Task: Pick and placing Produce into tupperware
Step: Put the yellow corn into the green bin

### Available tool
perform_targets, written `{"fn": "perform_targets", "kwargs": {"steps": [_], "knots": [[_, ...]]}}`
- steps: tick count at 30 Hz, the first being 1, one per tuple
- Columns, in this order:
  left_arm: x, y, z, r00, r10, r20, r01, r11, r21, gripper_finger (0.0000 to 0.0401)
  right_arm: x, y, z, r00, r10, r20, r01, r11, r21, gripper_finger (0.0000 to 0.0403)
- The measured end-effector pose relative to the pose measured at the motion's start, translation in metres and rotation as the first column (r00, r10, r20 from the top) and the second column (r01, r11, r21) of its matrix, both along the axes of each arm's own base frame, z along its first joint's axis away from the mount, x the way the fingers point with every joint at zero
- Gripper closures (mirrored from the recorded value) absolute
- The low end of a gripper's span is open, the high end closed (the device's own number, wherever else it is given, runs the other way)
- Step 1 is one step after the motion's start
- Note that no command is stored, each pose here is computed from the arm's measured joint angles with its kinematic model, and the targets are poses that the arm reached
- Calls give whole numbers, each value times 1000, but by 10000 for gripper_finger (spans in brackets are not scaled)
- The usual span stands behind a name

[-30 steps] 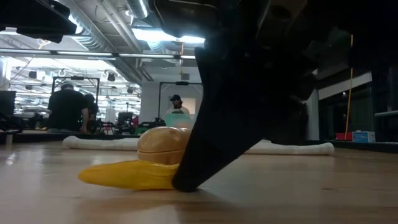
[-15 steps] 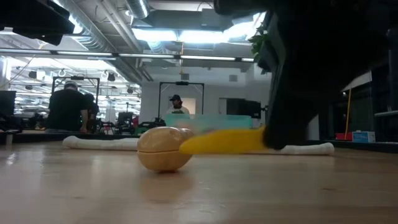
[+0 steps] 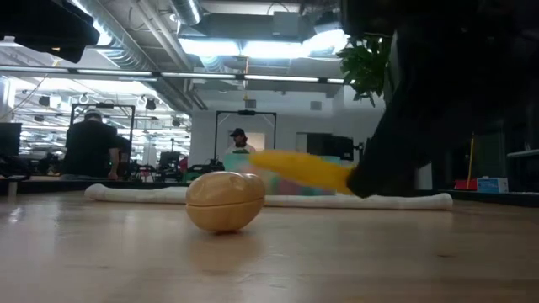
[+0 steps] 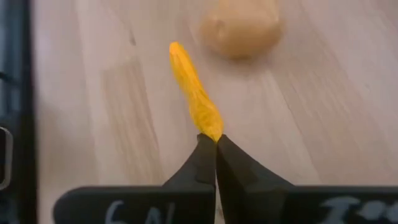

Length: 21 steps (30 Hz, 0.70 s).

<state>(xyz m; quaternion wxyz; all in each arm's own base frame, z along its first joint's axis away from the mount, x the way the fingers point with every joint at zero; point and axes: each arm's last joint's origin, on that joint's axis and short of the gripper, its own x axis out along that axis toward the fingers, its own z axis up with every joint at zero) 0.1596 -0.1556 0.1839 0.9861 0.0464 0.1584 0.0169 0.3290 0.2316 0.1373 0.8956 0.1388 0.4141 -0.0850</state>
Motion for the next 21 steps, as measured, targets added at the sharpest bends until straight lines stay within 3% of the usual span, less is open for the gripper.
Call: {"fn": "perform_targets", "kwargs": {"steps": [8,16,21], "knots": [[0,0,0,1000,0,-1,0,1000,2,370,-22,-23,-14,940,58,335,-62,998,1,403],[3,3,0,1000,19,1,-19,1000,-1,353,-48,-55,-21,760,104,642,-91,994,-53,403],[8,9,0,998,62,5,-62,998,-29,345,-62,-64,-17,665,215,715,-102,975,-198,403]]}}
